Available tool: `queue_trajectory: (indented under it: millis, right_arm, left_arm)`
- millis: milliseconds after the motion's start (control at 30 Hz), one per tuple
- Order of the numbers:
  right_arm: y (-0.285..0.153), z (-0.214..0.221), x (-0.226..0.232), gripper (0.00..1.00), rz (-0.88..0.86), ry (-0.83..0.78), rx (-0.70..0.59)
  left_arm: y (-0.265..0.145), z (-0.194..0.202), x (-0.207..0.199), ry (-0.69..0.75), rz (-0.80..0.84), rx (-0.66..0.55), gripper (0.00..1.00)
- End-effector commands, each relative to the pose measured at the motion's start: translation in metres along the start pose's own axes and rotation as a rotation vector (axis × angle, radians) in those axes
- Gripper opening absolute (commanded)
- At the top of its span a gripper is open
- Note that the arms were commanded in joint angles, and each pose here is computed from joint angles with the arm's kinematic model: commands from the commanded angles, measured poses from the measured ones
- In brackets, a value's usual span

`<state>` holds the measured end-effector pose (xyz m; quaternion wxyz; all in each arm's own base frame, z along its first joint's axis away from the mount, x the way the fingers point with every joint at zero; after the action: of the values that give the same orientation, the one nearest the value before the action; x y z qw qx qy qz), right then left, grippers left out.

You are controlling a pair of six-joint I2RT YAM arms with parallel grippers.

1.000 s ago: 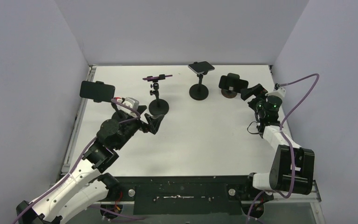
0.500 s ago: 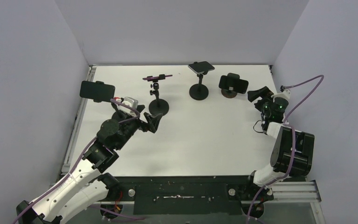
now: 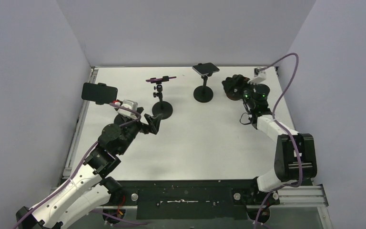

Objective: Remove the phone from the phone stand
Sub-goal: Move the phone stand with the phone to the center of the board.

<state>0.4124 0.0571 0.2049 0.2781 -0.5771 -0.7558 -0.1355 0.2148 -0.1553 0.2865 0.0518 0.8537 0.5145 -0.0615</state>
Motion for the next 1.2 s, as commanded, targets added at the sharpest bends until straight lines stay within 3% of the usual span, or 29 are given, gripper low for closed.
queue_trajectory:
  millis: [0,267,467,833,1167]
  right_arm:
    - [0.013,-0.017,0.069,0.82,-0.1,-0.047,-0.066]
    - [0.022,-0.025,0.117,0.85,-0.197,0.379,-0.087]
    - [0.03,-0.022,0.138,0.86,-0.205,0.594,-0.048]
    - [0.057,-0.024,0.105,0.82,0.007,0.708,-0.079]
    - [0.086,-0.016,0.082,0.77,0.092,0.757,-0.062]
  left_arm:
    - [0.0,-0.007,0.005,-0.012,-0.048,-0.043,0.91]
    - [-0.002,-0.008,0.007,-0.009,-0.059,-0.046,0.9]
    - [-0.002,-0.01,0.007,-0.008,-0.063,-0.048,0.9]
    - [-0.003,-0.01,0.011,-0.002,-0.087,-0.047,0.9]
    - [0.0,-0.006,0.012,0.002,-0.098,-0.031,0.9]
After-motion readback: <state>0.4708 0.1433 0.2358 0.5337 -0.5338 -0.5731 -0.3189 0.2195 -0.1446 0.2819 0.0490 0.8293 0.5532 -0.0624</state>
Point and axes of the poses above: each gripper's point midway between its finger pads, its own y axis out along the fingers, its own x axis along the line the jaws close on, z = x × y, the point moved 5 cm from there along -y, back along the fingers, and after that the axes turned 4 degrees about y, right-handed, at the moved point
